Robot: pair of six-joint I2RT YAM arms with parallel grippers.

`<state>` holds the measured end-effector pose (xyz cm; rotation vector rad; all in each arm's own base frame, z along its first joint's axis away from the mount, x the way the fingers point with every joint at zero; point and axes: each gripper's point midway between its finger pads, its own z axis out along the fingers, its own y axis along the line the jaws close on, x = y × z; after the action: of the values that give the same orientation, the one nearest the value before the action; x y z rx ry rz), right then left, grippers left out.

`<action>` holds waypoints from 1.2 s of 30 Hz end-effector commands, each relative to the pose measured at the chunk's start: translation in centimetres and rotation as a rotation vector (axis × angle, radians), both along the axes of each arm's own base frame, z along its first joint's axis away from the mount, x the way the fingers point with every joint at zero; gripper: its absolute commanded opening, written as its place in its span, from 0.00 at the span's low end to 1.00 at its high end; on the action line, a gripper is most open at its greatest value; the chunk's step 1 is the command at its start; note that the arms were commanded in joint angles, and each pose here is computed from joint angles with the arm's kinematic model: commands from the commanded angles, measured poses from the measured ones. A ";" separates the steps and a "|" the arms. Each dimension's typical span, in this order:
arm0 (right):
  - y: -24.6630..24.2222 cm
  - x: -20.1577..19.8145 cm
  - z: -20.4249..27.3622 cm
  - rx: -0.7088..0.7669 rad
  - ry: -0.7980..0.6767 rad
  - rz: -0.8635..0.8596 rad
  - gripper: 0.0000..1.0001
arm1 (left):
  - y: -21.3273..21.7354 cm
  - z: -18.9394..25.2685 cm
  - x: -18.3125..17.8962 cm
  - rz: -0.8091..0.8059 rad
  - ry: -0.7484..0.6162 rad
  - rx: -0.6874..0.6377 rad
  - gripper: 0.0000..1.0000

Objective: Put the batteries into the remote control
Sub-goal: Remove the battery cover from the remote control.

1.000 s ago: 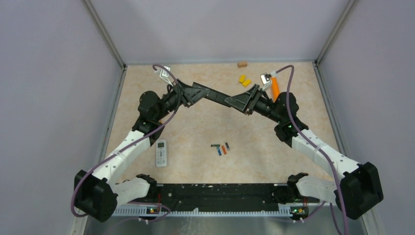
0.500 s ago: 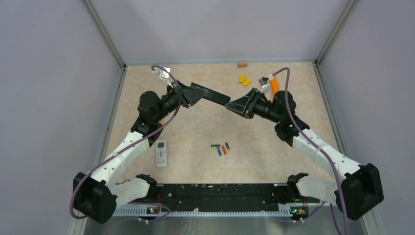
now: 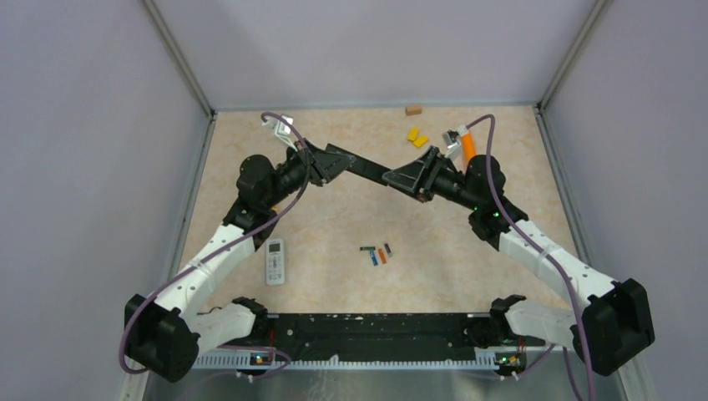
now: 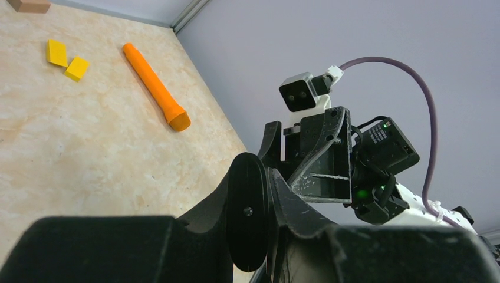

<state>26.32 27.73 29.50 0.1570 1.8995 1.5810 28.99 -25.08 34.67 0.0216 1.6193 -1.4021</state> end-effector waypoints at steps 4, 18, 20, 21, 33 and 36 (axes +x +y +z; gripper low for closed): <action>-0.2 0.8 1.5 0.012 -0.071 -0.022 0.63 | -0.1 3.0 -0.5 -0.030 -0.044 -0.061 0.00; 0.0 0.3 1.9 0.039 -0.035 0.000 0.18 | 1.1 2.0 0.1 0.027 -0.072 0.015 0.00; 0.0 0.4 2.0 0.045 -0.039 -0.002 0.13 | 1.0 1.6 0.1 0.015 -0.077 0.033 0.00; 0.1 0.4 2.2 0.053 -0.044 0.001 0.12 | 0.8 1.4 0.1 0.004 -0.080 0.038 0.00; 1.5 0.3 2.8 0.104 -0.070 0.048 0.17 | -0.5 0.7 -0.8 -0.114 -0.072 0.035 0.00; 2.3 0.1 2.7 0.116 -0.063 0.067 0.21 | -0.7 0.4 -0.8 -0.128 -0.066 0.038 0.00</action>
<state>26.76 28.68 29.29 0.1676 1.8794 1.6446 29.64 -24.57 33.36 0.0679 1.6603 -1.3807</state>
